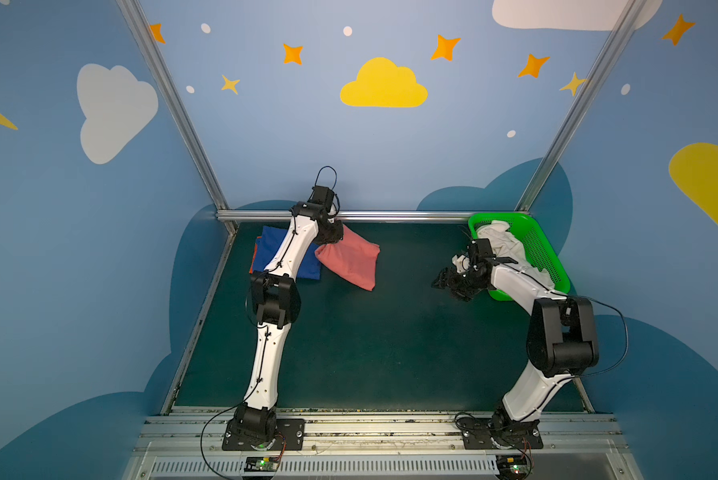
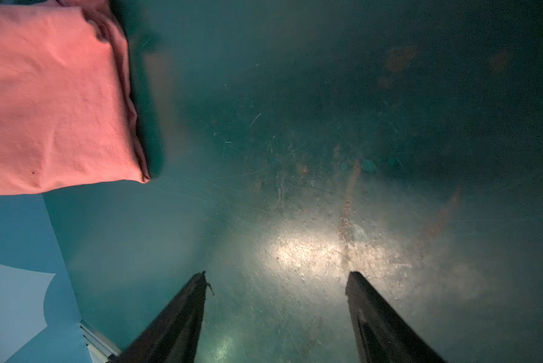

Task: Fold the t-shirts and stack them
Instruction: 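Carry the pink shirt with the left gripper onto the blue stack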

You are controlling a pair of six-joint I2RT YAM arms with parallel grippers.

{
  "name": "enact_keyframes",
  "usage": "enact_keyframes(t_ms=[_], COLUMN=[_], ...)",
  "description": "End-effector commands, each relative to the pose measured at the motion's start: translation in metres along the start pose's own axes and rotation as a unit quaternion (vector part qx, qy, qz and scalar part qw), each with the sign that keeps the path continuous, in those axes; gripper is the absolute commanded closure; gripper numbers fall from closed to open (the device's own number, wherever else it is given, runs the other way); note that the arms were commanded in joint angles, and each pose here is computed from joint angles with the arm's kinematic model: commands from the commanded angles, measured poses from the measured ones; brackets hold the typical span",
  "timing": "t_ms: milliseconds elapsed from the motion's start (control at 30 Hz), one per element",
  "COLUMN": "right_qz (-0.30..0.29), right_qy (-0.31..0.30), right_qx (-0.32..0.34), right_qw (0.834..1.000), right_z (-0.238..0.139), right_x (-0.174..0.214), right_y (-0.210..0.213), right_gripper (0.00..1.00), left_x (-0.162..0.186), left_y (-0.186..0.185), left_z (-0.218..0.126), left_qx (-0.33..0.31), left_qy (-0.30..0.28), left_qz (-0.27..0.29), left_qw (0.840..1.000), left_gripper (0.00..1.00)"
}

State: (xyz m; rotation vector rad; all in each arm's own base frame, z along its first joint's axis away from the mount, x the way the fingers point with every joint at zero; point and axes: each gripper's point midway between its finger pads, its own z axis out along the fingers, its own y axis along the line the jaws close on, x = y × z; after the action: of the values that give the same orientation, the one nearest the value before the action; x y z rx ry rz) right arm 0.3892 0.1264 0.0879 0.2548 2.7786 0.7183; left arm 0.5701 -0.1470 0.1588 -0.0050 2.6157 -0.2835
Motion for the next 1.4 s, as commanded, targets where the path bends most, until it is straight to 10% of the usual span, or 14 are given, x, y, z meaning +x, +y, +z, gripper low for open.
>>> enact_keyframes(t_ms=[0, 900, 1367], right_qz=[0.002, 0.006, 0.011], right_qy=[0.009, 0.023, 0.032], right_qx=[0.006, -0.012, -0.014], right_qw=[1.000, 1.000, 0.999], right_z=[0.000, 0.010, 0.018], right_x=[0.006, 0.015, 0.016], right_y=[-0.004, -0.002, -0.002], right_gripper=[0.28, 0.28, 0.28], left_x=[-0.001, -0.049, -0.053], left_y=[0.017, 0.034, 0.078], left_z=[-0.019, -0.130, -0.124], left_qx=[-0.044, -0.042, -0.052], left_qy=[0.002, -0.118, -0.116], left_qz=[0.032, 0.029, -0.005], left_qw=[0.999, 0.992, 0.992], left_gripper=[0.95, 0.95, 0.95])
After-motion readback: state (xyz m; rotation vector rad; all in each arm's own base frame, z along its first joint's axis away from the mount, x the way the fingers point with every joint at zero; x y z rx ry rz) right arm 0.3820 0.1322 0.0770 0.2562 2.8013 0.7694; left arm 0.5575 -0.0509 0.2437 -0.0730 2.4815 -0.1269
